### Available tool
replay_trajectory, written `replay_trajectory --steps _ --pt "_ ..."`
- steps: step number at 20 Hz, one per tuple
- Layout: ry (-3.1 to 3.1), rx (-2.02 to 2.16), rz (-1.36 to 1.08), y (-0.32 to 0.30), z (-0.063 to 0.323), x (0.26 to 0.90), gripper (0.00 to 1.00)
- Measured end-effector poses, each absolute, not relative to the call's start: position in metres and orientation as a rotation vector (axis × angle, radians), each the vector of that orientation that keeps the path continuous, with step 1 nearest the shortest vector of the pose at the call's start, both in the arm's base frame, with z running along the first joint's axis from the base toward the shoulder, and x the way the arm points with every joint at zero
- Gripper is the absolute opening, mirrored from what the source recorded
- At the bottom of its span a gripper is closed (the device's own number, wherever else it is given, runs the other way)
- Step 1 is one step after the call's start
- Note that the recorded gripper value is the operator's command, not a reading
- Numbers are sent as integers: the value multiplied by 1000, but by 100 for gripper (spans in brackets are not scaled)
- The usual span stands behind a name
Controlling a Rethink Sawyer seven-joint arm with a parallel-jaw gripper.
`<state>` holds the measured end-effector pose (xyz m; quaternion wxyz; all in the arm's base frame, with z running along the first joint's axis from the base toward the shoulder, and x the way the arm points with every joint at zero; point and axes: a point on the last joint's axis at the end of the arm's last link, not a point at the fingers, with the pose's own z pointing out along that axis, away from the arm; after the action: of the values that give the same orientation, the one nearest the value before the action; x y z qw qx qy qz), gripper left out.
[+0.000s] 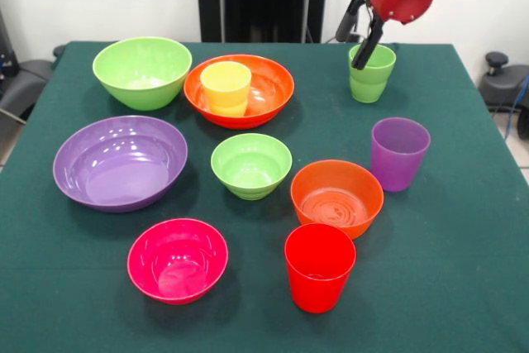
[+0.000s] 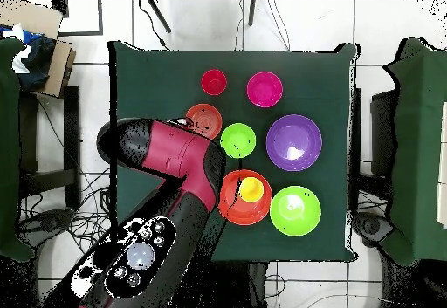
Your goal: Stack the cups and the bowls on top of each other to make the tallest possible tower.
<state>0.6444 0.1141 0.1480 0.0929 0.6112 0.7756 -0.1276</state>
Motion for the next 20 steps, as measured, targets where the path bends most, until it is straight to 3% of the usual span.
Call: replay_trajectory --steps 20 --pt "2318 1812 -347 118 105 627 100"
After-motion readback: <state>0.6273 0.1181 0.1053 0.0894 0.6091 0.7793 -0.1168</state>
